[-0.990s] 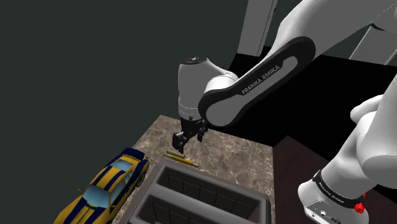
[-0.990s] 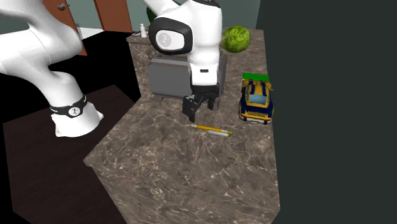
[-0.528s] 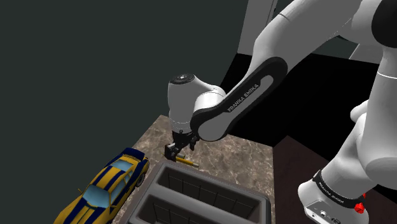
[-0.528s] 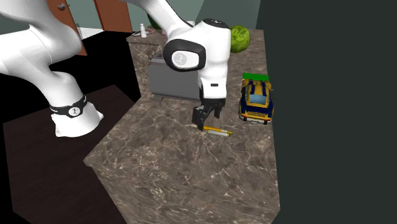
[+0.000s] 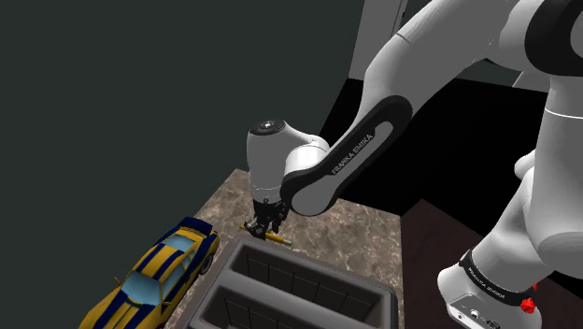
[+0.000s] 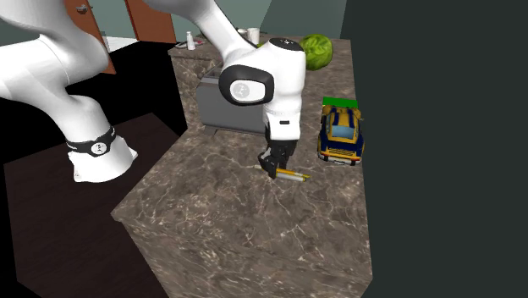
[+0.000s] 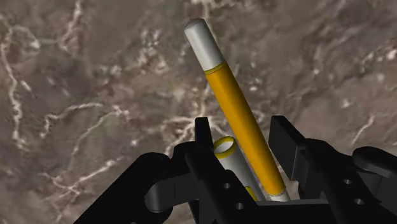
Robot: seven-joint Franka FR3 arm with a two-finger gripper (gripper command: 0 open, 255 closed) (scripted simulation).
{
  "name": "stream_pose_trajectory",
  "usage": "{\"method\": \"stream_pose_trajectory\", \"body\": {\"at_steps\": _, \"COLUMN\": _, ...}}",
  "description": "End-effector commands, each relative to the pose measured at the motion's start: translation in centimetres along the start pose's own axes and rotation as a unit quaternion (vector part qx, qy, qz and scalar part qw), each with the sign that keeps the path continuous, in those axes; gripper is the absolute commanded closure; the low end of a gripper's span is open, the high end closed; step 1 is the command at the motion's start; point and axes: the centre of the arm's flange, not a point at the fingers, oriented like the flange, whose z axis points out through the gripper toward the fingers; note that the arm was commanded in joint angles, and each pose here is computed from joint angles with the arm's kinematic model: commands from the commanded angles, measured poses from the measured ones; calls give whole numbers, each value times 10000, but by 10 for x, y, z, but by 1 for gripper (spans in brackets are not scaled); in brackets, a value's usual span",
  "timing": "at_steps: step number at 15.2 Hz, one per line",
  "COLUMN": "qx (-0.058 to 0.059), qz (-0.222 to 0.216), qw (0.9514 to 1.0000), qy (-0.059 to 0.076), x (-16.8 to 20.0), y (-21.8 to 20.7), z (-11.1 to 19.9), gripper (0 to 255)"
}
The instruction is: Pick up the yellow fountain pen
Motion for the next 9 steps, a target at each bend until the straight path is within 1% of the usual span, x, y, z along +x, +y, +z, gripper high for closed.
{"method": "stream_pose_trajectory", "body": {"at_steps": 1, "qx": 0, "qz": 0, "qw": 10000, "qy": 1, "x": 0, "y": 0, "z": 0, "gripper": 255}}
{"method": "stream_pose_trajectory", "body": {"at_steps": 7, "qx": 1, "qz": 0, "qw": 10000, "qy": 0, "x": 1, "y": 0, "z": 1, "gripper": 255}}
{"method": "stream_pose_trajectory", "body": {"at_steps": 9, "qx": 1, "qz": 0, "qw": 10000, "qy": 0, "x": 1, "y": 0, "z": -10, "gripper": 255}}
